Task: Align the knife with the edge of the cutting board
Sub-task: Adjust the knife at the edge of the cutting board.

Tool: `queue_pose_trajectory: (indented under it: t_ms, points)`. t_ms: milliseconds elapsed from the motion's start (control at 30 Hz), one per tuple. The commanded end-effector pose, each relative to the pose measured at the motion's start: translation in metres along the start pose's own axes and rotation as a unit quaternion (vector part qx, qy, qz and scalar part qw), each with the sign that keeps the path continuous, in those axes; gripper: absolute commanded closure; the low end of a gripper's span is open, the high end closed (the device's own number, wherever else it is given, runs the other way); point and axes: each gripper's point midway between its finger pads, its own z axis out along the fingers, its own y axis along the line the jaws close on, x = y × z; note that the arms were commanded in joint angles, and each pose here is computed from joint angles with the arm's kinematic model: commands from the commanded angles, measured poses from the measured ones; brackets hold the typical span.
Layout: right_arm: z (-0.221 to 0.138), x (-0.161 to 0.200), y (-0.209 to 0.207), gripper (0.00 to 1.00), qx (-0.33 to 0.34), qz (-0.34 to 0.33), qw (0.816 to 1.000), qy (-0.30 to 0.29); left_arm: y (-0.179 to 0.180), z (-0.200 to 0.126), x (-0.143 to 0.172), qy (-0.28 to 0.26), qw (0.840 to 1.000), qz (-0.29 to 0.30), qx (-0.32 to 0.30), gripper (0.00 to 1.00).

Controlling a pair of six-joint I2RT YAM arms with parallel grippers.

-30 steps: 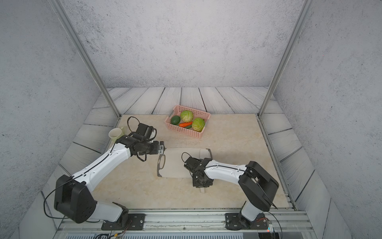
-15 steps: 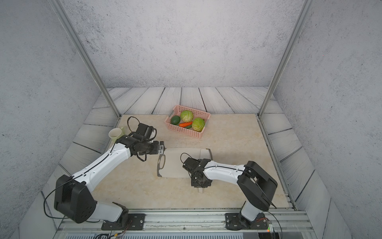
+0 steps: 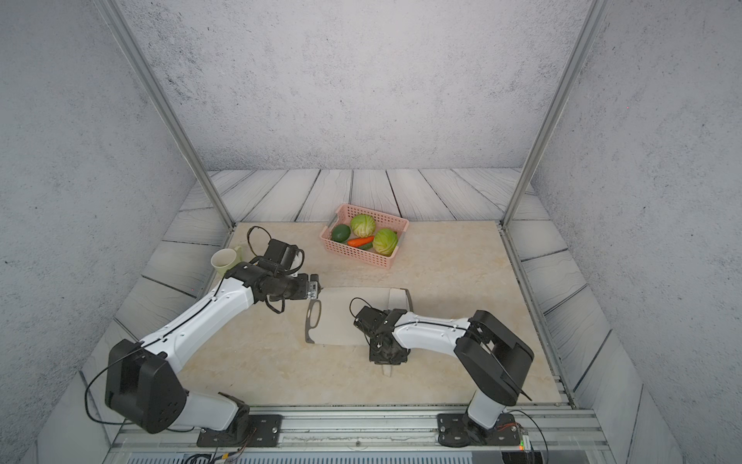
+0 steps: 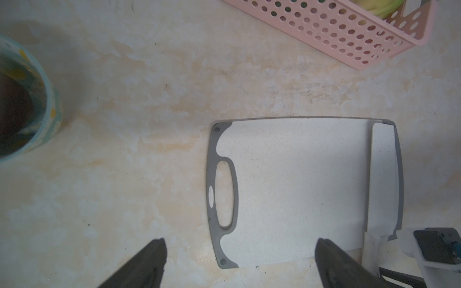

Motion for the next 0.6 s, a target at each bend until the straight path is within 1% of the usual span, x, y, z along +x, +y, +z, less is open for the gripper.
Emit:
queue_pose_trajectory:
  t_ms: [0,167,333,467,567]
  points:
    - [0.0115,0.0092,-0.0097,0.69,0.024,0.005,0.999,0.02,-0.0048,-0.0041,-0.0043,-0.003,1.0,0.008,0.005,0.02]
    - [0.0146,0.0113,-0.0112,0.59,0.028,0.006,0.999,0.025,-0.0046,-0.0042,-0.0043,-0.003,1.0,0.007,0.004,0.02]
    - [0.014,0.0111,-0.0131,0.59,0.031,0.006,0.999,0.023,-0.0045,-0.004,-0.0042,-0.003,1.0,0.007,0.004,0.02]
    - [0.0101,0.0082,-0.0135,0.64,0.032,0.007,0.999,0.014,-0.0046,-0.0041,-0.0042,-0.003,1.0,0.007,0.004,0.02]
    - [0.0059,0.0049,-0.0138,0.74,0.036,0.005,0.999,0.006,-0.0046,-0.0038,-0.0042,-0.002,1.0,0.008,0.004,0.02]
